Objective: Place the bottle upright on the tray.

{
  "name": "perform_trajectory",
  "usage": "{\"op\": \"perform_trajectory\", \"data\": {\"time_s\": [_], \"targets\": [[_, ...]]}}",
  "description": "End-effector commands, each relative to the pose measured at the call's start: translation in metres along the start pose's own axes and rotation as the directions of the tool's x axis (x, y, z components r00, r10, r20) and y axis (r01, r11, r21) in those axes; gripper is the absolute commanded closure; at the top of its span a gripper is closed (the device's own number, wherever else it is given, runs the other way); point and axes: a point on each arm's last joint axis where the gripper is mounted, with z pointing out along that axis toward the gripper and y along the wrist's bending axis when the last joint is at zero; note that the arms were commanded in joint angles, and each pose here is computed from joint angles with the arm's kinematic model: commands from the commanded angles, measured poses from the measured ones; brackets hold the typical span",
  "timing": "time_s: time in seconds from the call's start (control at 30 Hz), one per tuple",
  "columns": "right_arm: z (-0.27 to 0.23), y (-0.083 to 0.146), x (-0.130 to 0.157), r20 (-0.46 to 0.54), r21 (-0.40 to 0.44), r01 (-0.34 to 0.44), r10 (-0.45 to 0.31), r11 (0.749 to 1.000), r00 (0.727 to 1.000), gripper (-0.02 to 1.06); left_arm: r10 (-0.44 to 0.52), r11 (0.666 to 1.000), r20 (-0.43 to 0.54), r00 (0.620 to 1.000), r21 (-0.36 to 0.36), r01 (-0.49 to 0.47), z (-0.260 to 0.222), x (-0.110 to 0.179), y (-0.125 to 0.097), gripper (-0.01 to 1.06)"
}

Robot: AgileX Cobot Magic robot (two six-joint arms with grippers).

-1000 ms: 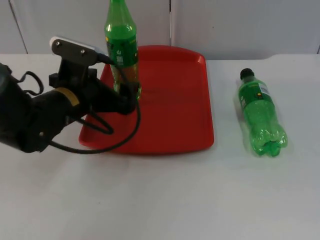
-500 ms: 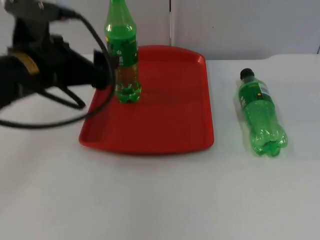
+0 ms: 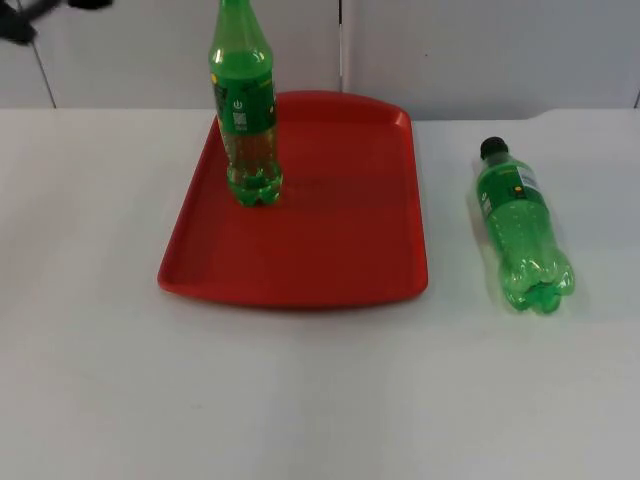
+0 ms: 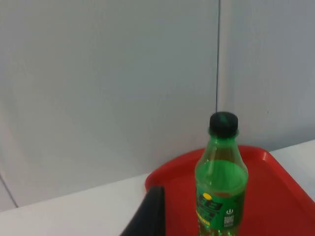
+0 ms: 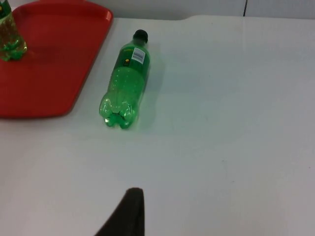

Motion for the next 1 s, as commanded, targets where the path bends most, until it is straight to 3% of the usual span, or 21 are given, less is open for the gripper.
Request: {"op": "perform_trajectory", "data": {"time_s": [0.0,0.47,0.97], "targets": [[0.001,0.000,0.001,0.003,0.005,-0.003,0.003,1.000,1.000,-0.01,-0.025,1.000,-0.009,1.000,-0.010,0.025,-0.010,-0.006,0.001,0.16],[0.001,0.000,0.001,0.003,0.005,-0.003,0.003,1.000,1.000,-0.01,-0.012,0.999,-0.012,1.000,-0.037,0.012,-0.088,-0.031,0.003,0.16],[0.001,0.000,0.001,0.003,0.005,-0.003,0.003,1.000,1.000,-0.01,-0.008,0.998,-0.062,0.998,-0.070,0.003,-0.157,-0.029,0.005,0.16]]}}
